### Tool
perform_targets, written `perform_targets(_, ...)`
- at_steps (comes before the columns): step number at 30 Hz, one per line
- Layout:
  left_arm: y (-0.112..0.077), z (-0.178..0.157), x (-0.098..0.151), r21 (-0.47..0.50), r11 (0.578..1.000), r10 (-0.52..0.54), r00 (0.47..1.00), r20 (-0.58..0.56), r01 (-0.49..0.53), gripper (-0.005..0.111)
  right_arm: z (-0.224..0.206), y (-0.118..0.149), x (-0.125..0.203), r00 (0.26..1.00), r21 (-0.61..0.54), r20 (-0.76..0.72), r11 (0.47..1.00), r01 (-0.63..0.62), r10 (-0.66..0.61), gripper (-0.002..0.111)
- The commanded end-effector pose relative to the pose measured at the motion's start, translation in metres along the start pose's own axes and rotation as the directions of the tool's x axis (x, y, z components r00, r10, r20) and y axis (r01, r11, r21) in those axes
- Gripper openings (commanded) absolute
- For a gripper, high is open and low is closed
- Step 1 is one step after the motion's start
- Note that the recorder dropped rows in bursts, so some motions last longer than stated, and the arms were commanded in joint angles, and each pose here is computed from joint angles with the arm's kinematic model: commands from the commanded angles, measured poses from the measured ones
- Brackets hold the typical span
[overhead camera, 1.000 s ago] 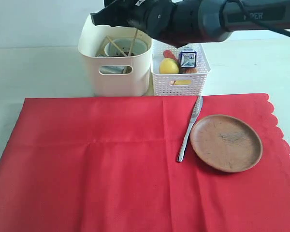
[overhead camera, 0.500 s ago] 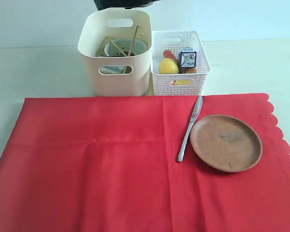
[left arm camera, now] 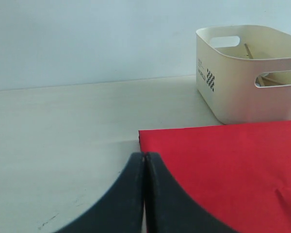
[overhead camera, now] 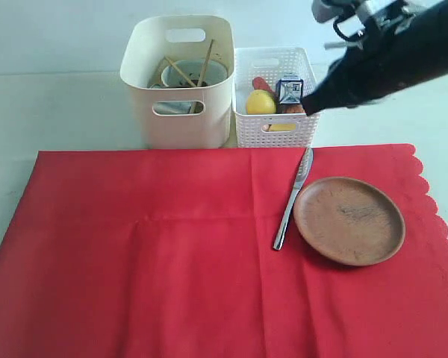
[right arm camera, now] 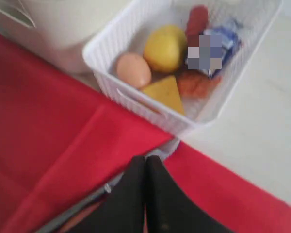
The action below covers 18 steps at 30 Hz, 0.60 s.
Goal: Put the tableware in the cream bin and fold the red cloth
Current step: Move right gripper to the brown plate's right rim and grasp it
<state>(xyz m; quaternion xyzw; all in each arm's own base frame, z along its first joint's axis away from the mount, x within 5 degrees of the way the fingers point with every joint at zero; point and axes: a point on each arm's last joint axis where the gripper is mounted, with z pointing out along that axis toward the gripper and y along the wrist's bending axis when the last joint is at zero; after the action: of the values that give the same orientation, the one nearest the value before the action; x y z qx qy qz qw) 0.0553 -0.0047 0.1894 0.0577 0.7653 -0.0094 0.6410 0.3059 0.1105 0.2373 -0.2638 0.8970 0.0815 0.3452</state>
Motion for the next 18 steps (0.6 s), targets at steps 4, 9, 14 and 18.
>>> perform_targets(4, 0.000, 0.000, -0.001, 0.003, 1.000, 0.000, 1.000, 0.010, 0.000, 0.003, 0.006, -0.025, 0.057, 0.984, 0.082, -0.149, 0.993, -0.089, 0.101, 0.000)
perform_targets(9, 0.000, 0.000, -0.001, 0.003, 1.000, 0.000, 1.000, 0.010, 0.000, 0.003, 0.020, -0.056, 0.088, 0.939, 0.139, -0.241, 0.967, -0.215, 0.244, 0.000)
perform_targets(14, 0.000, 0.000, -0.001, 0.003, 1.000, 0.000, 1.000, 0.010, 0.000, 0.003, 0.043, -0.062, 0.116, 0.869, 0.081, -0.396, 0.954, -0.289, 0.297, 0.000)
perform_targets(18, 0.000, 0.000, -0.001, 0.003, 1.000, 0.000, 1.000, 0.010, 0.000, 0.003, 0.052, -0.059, 0.119, 0.868, 0.047, -0.395, 0.950, -0.308, 0.301, 0.000)
